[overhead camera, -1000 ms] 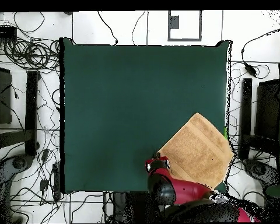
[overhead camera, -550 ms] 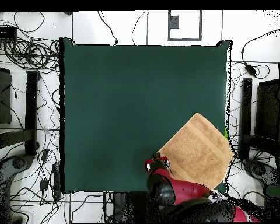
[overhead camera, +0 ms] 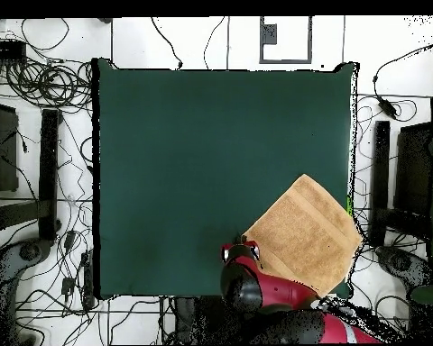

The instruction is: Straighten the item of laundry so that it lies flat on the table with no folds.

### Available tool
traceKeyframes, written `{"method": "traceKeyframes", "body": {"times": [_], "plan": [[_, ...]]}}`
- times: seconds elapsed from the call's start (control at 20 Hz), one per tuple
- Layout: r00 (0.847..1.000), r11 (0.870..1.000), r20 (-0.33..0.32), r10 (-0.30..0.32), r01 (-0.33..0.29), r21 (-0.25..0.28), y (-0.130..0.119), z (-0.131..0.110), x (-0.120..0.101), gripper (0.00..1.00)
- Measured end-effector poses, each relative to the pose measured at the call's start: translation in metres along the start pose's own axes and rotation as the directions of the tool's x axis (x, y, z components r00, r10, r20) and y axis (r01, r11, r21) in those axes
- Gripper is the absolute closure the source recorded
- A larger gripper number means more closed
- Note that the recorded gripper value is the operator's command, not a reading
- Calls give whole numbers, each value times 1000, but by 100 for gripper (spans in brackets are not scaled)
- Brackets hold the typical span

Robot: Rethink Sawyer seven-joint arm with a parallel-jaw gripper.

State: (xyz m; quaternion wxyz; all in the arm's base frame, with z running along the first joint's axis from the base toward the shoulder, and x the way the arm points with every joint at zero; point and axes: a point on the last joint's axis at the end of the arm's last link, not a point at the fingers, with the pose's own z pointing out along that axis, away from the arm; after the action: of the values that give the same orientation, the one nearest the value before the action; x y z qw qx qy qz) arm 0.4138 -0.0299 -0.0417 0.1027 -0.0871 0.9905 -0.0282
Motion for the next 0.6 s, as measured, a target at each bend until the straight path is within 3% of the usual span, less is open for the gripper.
{"method": "traceKeyframes", "body": {"times": [0.6], "plan": [[995, 997, -58, 80, -79, 18, 5, 1, -11, 100]]}}
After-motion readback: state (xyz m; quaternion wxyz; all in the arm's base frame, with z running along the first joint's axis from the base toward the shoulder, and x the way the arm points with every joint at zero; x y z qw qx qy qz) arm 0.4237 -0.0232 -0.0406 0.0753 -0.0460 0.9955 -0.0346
